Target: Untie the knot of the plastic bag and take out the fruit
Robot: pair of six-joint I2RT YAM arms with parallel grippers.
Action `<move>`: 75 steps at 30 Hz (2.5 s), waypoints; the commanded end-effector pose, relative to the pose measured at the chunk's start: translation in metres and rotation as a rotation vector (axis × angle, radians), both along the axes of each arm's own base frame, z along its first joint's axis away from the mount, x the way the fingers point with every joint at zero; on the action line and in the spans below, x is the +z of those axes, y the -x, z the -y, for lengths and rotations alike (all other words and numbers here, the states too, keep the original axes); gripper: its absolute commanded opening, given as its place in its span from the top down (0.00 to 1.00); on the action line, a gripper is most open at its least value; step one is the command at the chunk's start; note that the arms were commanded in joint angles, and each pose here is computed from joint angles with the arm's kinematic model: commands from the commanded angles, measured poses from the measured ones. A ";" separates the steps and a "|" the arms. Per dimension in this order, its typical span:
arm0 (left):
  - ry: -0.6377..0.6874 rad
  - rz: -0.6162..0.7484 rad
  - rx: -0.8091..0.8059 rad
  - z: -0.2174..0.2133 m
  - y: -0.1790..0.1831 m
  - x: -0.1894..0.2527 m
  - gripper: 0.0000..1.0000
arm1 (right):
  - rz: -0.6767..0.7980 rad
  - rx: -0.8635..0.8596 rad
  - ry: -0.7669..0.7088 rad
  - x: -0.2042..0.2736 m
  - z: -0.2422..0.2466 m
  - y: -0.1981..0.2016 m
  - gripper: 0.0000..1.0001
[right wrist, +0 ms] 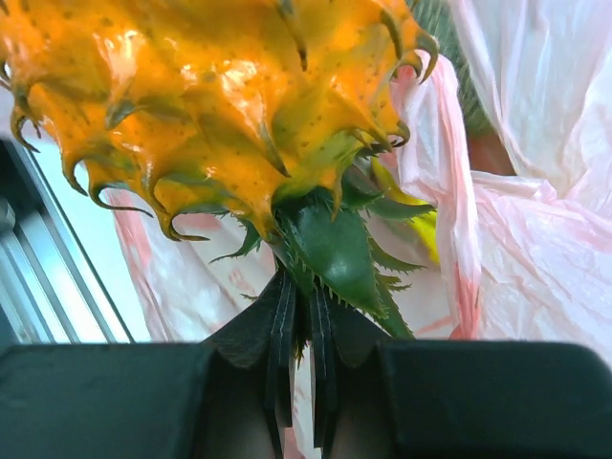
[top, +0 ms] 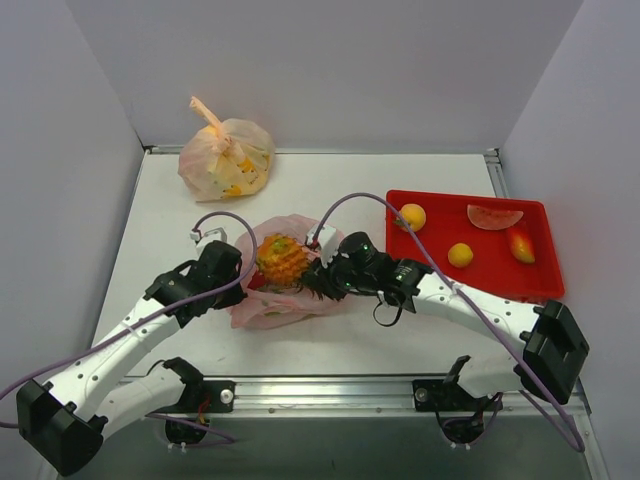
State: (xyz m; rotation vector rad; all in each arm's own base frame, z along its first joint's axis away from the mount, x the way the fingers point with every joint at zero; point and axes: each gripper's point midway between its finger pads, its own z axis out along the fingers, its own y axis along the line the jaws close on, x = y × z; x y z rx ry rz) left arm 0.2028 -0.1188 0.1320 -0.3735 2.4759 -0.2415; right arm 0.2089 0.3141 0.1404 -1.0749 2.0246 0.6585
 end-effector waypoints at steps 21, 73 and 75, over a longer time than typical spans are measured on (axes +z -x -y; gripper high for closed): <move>-0.085 0.087 -0.033 -0.012 -0.018 0.011 1.00 | 0.193 -0.776 -0.405 0.149 0.137 -0.088 1.00; -0.016 0.006 -0.069 -0.006 0.008 -0.010 1.00 | -0.249 -0.130 -0.206 0.080 -0.041 -0.009 0.09; -0.015 -0.007 -0.074 -0.006 0.010 -0.014 1.00 | -0.357 -0.147 -0.152 0.042 -0.047 -0.009 0.10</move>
